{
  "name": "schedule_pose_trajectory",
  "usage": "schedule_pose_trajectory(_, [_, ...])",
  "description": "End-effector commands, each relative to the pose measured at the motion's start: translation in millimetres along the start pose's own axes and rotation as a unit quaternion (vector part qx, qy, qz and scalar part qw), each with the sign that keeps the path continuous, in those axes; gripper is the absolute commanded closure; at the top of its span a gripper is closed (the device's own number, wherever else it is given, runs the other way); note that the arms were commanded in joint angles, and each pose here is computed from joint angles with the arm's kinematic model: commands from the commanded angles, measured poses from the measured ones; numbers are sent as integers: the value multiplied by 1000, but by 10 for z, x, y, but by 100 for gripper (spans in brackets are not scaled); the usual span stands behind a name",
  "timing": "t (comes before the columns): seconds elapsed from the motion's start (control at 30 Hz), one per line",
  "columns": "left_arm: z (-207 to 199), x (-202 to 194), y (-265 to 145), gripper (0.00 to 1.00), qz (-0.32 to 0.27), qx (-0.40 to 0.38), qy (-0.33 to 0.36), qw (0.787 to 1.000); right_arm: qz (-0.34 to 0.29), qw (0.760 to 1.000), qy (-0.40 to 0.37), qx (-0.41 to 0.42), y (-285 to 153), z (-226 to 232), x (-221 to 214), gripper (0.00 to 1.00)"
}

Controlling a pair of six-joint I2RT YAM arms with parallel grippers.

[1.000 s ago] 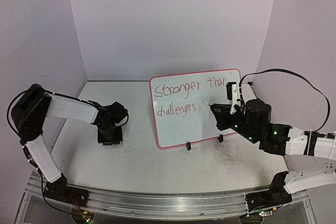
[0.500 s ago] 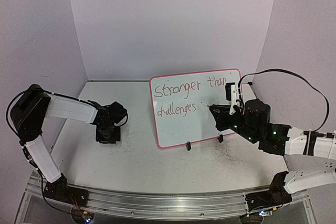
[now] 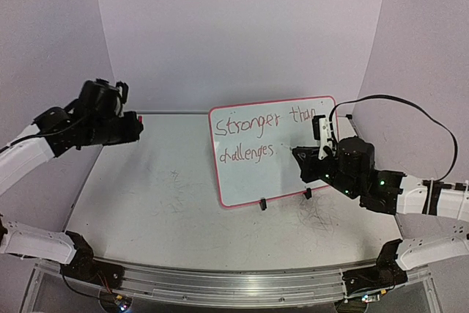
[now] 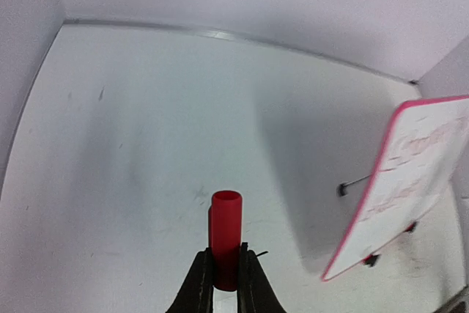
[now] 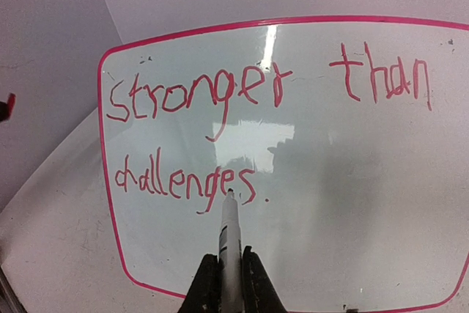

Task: Write a sentence on the whiteboard
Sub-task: Pick up the pen cap from the center of the board, then insert the whiteboard marker without the cap into the pen cap.

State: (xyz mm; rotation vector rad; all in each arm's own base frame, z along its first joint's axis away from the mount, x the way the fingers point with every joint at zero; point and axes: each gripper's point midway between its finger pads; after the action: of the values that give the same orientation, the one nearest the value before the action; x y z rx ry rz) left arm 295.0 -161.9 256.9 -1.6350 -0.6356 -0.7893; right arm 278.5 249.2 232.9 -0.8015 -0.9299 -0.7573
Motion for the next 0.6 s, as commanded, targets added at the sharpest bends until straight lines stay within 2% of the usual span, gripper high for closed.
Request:
schedule_pose_trajectory(0.0, [-507, 561, -627, 100, -100, -159, 91, 978, -17, 999, -8, 26, -15, 200, 292, 100])
schedule_pose_trajectory(0.1, [-825, 556, -806, 100, -109, -248, 134, 953, -8, 998, -13, 53, -43, 328, 347, 100])
schedule_pose_trajectory(0.23, [-1122, 493, -907, 100, -129, -313, 192, 921, 10, 994, -27, 103, -110, 534, 383, 100])
schedule_pose_trajectory(0.33, [-1321, 389, -851, 100, -136, -342, 246, 897, 31, 990, -35, 130, -151, 649, 367, 100])
schedule_pose_trajectory(0.57, [-1700, 179, -504, 100, -126, -356, 362, 852, 54, 988, -20, 145, -182, 709, 319, 100])
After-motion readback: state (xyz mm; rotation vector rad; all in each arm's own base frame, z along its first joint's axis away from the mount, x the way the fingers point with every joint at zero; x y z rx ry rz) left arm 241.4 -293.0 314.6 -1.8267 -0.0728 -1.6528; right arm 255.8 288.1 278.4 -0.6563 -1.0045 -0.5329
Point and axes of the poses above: each gripper's point midway between its finger pads, its own y axis out along the fingers, its own z axis along the line the jaws close on, x = y × z, and after that the axes turned 10 degrees about y, right-handed
